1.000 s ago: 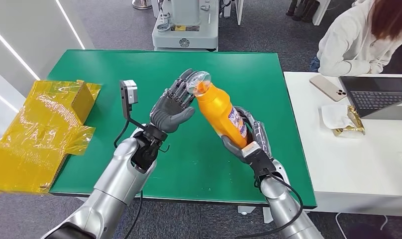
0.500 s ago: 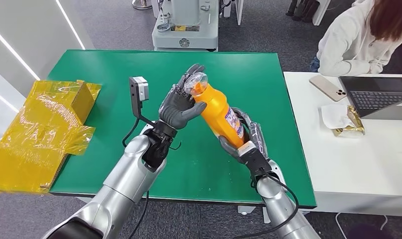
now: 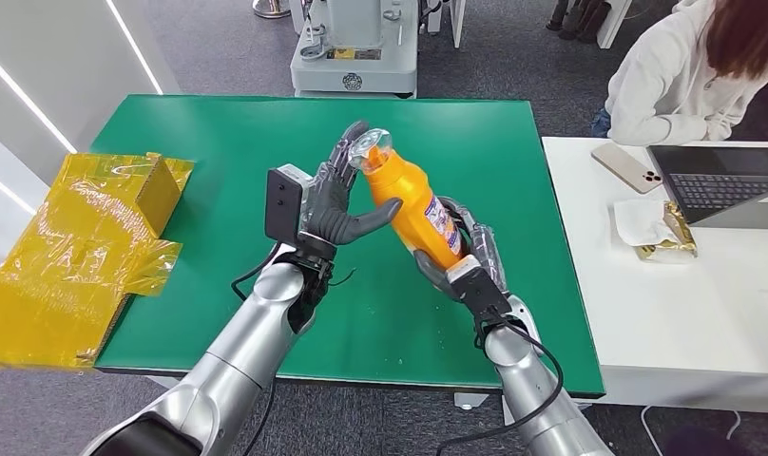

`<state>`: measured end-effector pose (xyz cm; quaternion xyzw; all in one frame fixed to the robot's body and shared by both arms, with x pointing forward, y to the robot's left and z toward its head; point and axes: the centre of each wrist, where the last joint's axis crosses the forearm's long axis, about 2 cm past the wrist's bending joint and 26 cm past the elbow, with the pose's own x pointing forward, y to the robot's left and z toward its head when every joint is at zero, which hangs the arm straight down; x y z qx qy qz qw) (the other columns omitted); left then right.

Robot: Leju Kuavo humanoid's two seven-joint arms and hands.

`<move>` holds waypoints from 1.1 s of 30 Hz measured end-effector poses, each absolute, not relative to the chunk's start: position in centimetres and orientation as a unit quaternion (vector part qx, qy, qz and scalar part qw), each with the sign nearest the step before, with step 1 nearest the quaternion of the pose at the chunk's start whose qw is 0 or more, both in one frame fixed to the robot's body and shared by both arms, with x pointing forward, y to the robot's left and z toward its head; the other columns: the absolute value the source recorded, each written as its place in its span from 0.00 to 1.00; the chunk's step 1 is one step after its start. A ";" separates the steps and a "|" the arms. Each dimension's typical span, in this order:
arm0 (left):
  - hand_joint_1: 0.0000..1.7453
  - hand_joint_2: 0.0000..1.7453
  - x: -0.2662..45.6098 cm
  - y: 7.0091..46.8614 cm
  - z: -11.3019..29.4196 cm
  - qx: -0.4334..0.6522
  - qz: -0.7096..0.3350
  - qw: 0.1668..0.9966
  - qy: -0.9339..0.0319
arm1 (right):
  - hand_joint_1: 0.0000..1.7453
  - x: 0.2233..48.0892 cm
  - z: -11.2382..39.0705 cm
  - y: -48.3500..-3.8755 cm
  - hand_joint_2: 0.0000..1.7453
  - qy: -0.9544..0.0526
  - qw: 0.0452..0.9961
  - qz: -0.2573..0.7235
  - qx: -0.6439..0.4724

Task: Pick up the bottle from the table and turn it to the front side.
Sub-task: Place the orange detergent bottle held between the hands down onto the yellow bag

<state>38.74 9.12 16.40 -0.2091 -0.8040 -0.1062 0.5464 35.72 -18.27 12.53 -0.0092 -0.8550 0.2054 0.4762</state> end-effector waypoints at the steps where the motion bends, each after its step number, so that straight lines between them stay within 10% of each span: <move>1: 0.00 1.00 38.7 9.1 16.2 -0.212 -0.108 0.550 -0.801 | 1.00 35.8 12.6 -18.3 1.00 -0.855 0.477 0.205 -0.010; 33: 0.00 1.00 38.5 5.3 18.3 -0.397 -0.023 0.619 -0.678 | 1.00 37.1 12.4 -17.7 1.00 -0.854 0.485 0.187 -0.031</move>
